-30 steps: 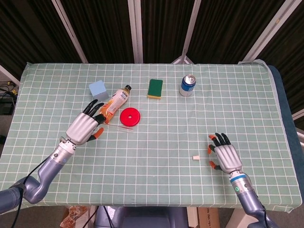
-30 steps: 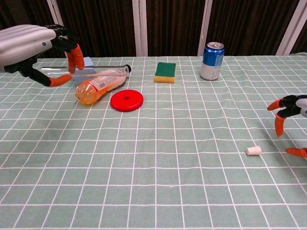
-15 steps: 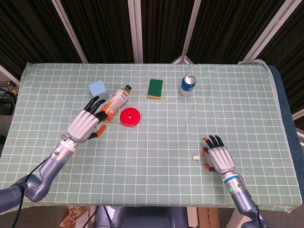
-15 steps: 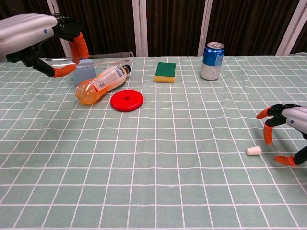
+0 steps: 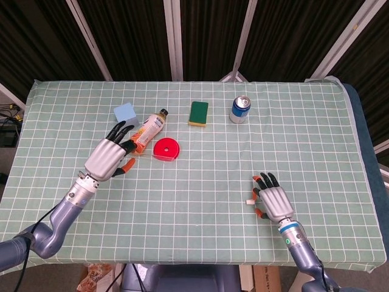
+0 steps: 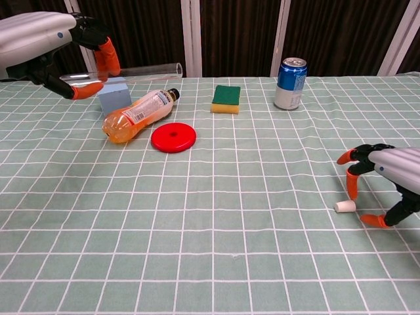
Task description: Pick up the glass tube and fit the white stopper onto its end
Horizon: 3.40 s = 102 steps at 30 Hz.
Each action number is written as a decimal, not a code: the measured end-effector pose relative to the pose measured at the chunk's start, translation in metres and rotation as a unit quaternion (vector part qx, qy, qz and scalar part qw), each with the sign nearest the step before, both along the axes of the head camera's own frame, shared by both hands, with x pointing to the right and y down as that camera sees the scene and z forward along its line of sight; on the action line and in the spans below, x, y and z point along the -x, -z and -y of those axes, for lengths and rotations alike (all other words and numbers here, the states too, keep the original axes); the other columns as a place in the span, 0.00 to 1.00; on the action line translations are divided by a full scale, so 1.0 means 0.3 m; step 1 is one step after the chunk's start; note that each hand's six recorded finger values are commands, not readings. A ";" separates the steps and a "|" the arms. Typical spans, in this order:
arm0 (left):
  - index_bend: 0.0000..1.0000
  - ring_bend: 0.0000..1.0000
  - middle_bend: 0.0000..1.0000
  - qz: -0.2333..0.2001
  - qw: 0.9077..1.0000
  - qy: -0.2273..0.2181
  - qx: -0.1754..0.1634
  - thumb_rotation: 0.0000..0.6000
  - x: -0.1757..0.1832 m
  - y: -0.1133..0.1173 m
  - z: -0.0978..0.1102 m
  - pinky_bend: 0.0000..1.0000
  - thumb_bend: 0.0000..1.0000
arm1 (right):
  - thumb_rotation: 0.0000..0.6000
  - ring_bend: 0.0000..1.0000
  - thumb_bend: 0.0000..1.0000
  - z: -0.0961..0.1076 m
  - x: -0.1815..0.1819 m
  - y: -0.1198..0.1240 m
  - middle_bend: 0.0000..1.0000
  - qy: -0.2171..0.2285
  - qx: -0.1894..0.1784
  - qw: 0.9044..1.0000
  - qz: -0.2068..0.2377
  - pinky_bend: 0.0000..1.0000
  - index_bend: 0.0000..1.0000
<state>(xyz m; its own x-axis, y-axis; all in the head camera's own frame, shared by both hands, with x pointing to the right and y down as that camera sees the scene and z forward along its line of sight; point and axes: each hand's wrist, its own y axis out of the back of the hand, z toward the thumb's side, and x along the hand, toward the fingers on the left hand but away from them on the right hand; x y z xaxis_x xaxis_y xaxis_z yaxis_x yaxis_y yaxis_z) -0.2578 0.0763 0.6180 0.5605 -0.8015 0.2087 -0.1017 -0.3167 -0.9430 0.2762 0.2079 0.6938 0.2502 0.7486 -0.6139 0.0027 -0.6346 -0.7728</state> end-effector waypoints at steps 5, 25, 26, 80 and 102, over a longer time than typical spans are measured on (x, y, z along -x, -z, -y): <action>0.49 0.10 0.52 0.000 1.000 0.004 0.000 1.00 0.007 0.003 0.005 0.00 0.67 | 1.00 0.00 0.31 0.004 0.008 -0.004 0.16 0.000 -0.001 1.000 0.001 0.00 0.48; 0.49 0.10 0.52 0.000 1.000 0.013 0.000 1.00 0.026 0.002 0.011 0.00 0.67 | 1.00 0.00 0.31 0.005 0.021 -0.021 0.16 -0.004 0.001 1.000 -0.001 0.00 0.48; 0.49 0.10 0.52 0.000 1.000 0.013 0.000 1.00 0.027 0.001 0.010 0.00 0.67 | 1.00 0.00 0.31 0.004 0.022 -0.022 0.16 -0.005 0.002 1.000 0.000 0.00 0.48; 0.49 0.10 0.52 -0.085 0.986 0.118 0.078 1.00 -0.108 -0.109 -0.025 0.00 0.67 | 1.00 0.00 0.39 0.310 0.021 0.211 0.16 -0.033 -0.162 0.986 0.001 0.00 0.58; 0.49 0.10 0.52 -0.141 0.974 0.149 0.098 1.00 -0.318 -0.191 -0.006 0.00 0.67 | 1.00 0.00 0.39 0.522 0.148 0.363 0.16 0.069 -0.315 0.946 -0.029 0.00 0.58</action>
